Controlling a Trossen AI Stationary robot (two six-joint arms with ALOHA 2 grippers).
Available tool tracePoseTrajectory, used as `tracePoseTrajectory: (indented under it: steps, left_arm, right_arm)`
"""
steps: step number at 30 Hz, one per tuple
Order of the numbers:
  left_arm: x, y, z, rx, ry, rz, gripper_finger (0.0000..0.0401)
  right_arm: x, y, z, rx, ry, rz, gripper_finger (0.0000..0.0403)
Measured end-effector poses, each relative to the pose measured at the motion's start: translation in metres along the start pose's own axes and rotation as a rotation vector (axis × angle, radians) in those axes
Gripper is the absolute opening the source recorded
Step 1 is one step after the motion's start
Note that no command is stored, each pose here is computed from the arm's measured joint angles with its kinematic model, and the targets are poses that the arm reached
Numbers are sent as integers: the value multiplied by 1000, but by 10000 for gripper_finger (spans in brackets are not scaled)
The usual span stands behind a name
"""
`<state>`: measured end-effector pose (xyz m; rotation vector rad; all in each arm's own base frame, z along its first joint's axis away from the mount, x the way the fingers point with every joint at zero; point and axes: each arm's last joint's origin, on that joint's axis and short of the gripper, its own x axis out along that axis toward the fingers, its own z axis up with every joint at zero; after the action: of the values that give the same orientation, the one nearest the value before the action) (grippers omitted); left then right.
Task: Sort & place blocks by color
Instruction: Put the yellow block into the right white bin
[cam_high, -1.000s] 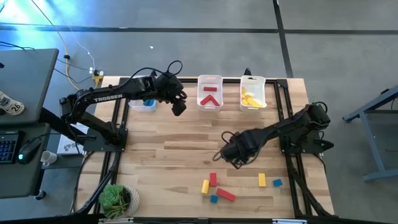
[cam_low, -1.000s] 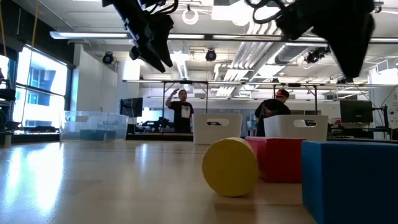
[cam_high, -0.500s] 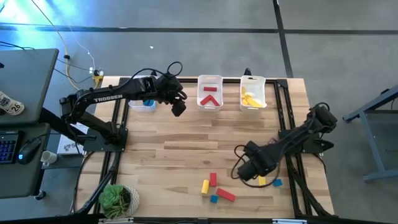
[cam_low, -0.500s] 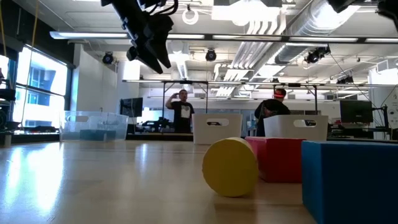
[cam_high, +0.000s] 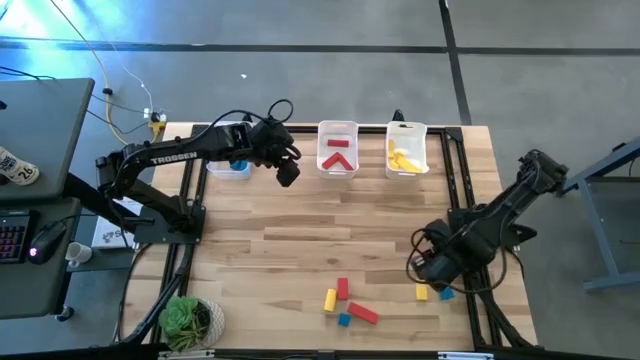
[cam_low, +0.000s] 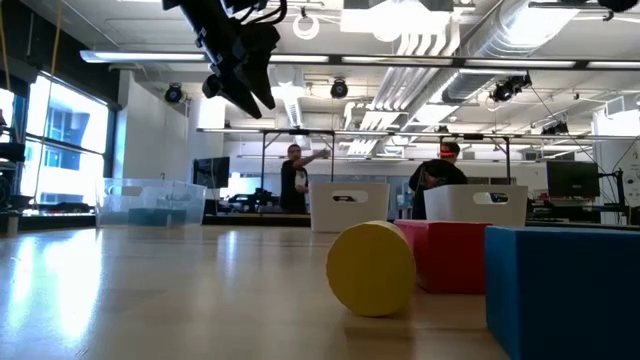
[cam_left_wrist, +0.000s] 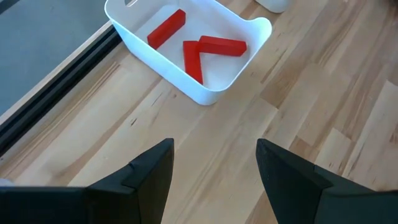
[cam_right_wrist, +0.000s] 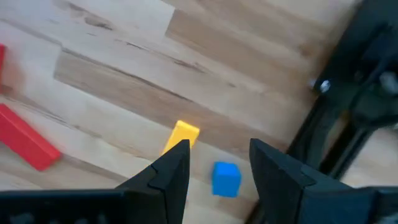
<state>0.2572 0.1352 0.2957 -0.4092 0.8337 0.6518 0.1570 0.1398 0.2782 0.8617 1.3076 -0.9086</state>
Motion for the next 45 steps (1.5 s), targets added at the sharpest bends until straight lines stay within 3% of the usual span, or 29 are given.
tracePoseTrajectory:
  steps: [6, 15, 45]
  left_arm:
    - [0, 0, 0, 1, 0, 0, 216]
    - [0, 0, 0, 3, 0, 0, 216]
    - [0, 0, 0, 56, -5, 15, 216]
  right_arm:
    - [22, 2, -9, 147, 66, 70, 154]
    - [61, 13, -17, 222, 142, 166, 154]
    - [106, 33, -32, 303, 232, 7, 154]
